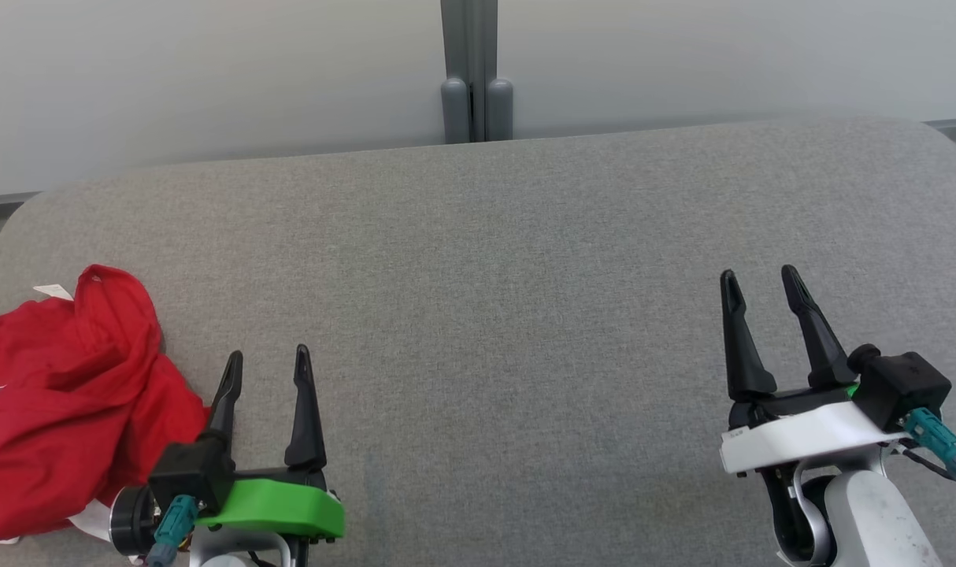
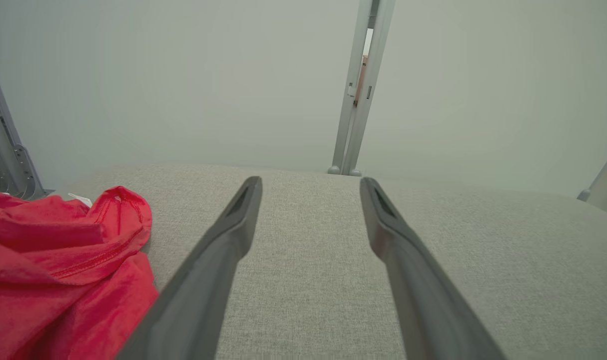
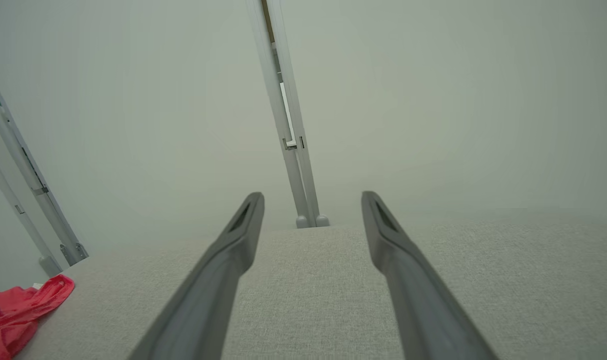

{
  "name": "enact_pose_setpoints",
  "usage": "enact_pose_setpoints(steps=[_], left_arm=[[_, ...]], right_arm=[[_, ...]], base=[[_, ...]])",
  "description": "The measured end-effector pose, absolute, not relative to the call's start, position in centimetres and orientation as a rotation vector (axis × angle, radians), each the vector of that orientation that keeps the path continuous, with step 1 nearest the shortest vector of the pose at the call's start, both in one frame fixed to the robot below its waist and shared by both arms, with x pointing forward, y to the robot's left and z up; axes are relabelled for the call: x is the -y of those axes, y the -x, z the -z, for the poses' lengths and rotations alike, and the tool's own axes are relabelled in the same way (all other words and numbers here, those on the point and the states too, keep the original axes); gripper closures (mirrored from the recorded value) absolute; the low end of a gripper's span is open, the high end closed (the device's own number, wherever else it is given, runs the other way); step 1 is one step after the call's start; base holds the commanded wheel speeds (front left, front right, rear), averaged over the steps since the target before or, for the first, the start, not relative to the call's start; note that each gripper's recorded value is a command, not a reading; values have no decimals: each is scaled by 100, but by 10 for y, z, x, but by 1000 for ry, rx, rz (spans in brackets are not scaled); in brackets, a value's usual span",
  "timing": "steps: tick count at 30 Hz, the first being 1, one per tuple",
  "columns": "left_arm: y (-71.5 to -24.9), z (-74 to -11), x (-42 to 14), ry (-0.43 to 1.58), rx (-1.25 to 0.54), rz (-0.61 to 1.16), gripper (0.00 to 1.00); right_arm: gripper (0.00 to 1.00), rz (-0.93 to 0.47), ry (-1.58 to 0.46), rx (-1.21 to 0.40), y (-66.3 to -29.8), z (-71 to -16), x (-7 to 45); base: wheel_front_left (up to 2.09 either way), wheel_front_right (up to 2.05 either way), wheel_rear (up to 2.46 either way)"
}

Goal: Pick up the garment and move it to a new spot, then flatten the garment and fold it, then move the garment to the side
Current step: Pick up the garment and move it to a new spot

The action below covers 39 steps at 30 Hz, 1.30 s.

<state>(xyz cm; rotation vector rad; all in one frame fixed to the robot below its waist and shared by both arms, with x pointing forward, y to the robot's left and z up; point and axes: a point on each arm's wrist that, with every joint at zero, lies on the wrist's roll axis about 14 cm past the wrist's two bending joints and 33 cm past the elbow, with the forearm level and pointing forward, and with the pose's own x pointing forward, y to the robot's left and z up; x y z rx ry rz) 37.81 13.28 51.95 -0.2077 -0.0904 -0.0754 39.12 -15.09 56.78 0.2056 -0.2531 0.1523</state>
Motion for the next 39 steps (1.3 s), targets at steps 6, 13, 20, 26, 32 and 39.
enact_pose_setpoints(steps=[6,13,20,26,32,39], left_arm=[[-376,-509,-134,208,65,86,0],[-374,-502,-128,194,52,101,0],[-373,-502,-130,190,52,92,0],[-370,-501,-141,190,50,52,0],[-362,-502,-167,183,59,-36,0],[-345,-505,-211,170,79,-183,0]], right_arm=[[0,-143,-239,216,-389,-554,152],[0,-155,-213,211,-388,-551,148],[0,-159,-209,203,-389,-548,146],[0,-191,-212,196,-393,-547,135],[0,-263,-212,187,-397,-546,110],[0,-387,-221,166,-400,-543,66]], base=[[0,0,0],[0,0,0],[0,0,0],[0,0,0],[0,0,0],[0,0,0]])
